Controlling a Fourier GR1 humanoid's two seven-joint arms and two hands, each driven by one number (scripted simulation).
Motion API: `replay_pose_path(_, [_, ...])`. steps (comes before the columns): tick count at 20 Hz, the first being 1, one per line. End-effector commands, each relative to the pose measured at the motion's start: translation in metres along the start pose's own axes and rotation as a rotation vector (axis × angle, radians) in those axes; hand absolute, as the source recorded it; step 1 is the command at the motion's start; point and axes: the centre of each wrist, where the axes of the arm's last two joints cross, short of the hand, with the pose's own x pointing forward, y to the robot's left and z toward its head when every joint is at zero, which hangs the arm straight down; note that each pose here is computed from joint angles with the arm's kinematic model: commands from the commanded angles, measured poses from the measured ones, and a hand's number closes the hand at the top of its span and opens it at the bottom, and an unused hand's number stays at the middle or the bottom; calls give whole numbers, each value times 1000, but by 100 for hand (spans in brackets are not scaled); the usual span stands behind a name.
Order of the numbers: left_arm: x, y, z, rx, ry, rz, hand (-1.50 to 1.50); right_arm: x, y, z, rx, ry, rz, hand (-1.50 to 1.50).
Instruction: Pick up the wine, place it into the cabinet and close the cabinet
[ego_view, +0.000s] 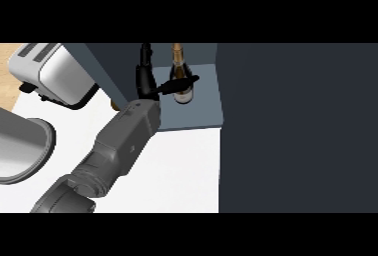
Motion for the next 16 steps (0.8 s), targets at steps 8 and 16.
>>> replay_pose_path(8, [-24,20,12,23,-21,10,-150,6,2,7,26,-25,-12,-150])
replay_pose_path(16, [-41,27,29,-36,-32,38,-150,8,12,15,8,-32,-20,-150])
